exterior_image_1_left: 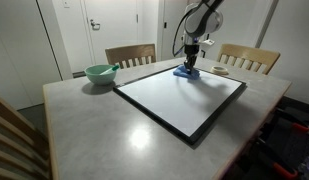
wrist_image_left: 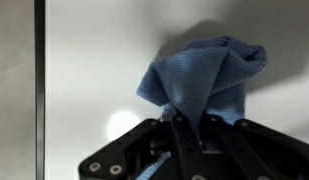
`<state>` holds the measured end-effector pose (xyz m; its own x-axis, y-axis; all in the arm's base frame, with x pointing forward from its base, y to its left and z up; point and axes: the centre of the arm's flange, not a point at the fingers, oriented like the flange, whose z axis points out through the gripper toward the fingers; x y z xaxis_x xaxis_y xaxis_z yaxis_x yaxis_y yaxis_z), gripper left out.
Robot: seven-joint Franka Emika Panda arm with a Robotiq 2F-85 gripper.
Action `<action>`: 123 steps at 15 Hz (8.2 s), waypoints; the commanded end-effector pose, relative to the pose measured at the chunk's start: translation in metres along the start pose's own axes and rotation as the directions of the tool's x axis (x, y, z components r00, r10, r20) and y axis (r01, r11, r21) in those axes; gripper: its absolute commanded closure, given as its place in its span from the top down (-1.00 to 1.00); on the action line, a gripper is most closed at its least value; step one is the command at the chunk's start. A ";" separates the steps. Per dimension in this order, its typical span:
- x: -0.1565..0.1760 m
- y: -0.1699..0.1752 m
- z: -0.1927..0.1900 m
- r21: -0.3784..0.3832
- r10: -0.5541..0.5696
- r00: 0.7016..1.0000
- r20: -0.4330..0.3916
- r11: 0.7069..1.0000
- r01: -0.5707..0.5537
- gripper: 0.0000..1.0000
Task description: Use the blue cloth to wipe the whiteboard
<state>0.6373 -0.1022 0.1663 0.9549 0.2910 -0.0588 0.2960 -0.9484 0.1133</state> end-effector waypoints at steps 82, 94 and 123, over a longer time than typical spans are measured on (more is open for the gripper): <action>-0.143 0.031 0.059 -0.027 0.051 0.978 0.201 0.999 -0.047 -0.94; -0.198 0.032 0.071 0.010 0.095 0.958 0.270 0.995 -0.102 -0.94; -0.213 0.024 0.036 -0.072 0.131 0.882 0.454 0.991 -0.110 1.00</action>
<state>0.4378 -0.2051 0.1346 0.8596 0.1014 -0.5009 0.2106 -0.9633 0.1665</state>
